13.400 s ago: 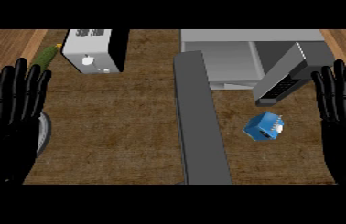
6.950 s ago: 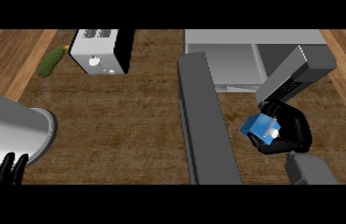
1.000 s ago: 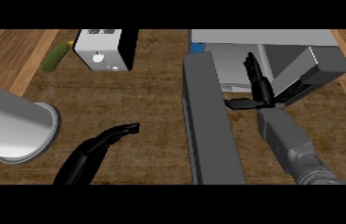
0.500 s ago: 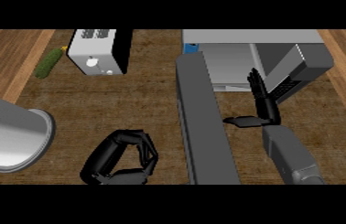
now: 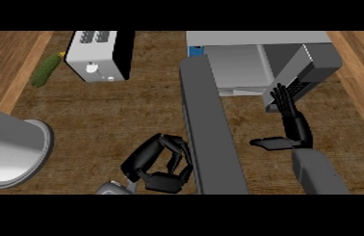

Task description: Pick up the milk, place it into the microwave and close the microwave

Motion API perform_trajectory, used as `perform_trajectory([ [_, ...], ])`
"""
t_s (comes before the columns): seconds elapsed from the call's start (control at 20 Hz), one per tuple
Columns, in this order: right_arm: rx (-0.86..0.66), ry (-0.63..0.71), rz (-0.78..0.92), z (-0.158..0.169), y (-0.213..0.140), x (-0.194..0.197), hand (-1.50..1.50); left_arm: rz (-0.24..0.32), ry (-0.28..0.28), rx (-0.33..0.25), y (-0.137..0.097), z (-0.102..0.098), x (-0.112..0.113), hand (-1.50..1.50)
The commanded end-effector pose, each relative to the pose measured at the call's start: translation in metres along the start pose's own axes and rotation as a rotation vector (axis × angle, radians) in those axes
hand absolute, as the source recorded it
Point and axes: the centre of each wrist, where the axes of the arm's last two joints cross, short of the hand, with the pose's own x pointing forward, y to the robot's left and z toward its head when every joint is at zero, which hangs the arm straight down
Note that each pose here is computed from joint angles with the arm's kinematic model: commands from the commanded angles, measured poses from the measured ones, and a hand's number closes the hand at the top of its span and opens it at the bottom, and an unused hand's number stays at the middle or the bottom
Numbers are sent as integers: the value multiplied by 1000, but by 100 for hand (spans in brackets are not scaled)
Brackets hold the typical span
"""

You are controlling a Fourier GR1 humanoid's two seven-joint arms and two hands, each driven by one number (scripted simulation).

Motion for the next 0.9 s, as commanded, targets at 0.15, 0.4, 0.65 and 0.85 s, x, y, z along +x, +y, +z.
perform_trajectory([
  [0.15, 6, -41, 4, 40, -40, 29, -150, 62, 23, -123, -36, -15, -28, 150],
  [0.4, -24, -69, -6, 46, -43, 57, -150, -45, 31, -191, -81, -22, -42, 150],
  [0.65, 31, -111, -59, 46, -52, 82, -150, -72, 25, -127, -99, -47, -18, 150],
  [0.85, 73, -127, -118, 50, -53, 102, -150, -28, 48, -28, -103, -52, -14, 150],
])
